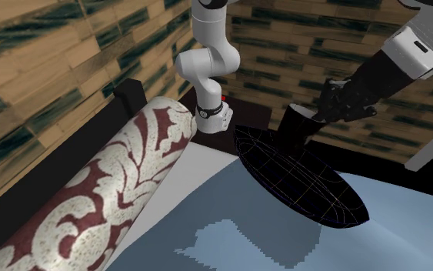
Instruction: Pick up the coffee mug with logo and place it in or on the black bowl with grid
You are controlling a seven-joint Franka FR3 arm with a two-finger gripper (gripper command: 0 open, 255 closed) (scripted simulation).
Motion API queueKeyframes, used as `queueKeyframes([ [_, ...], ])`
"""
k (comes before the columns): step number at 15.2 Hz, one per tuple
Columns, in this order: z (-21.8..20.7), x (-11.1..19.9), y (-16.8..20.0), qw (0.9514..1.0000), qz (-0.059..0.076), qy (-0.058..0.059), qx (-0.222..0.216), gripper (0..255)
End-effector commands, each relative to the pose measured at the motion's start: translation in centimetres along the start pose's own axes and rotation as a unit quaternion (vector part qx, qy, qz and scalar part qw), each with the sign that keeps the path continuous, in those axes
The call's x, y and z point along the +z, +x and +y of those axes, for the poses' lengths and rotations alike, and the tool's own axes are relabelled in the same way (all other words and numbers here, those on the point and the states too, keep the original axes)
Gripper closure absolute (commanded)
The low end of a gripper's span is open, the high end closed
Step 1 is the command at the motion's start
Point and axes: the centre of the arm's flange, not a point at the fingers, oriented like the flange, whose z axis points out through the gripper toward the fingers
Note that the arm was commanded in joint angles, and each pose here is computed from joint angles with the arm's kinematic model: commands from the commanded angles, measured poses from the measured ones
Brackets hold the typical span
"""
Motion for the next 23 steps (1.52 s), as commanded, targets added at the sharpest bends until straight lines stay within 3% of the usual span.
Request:
queueKeyframes([
  [1,-0.5,0.9,0.0,1.0000,0.000,0.000,0.000,255],
  [14,-3.7,7.0,0.3,1.0000,0.000,0.000,0.000,255],
  [21,-3.7,7.0,0.3,1.0000,0.000,0.000,0.000,255],
  [22,-3.7,7.0,0.3,1.0000,0.000,0.000,0.000,0],
  [23,-3.7,7.0,0.3,1.0000,0.000,0.000,0.000,0],
])
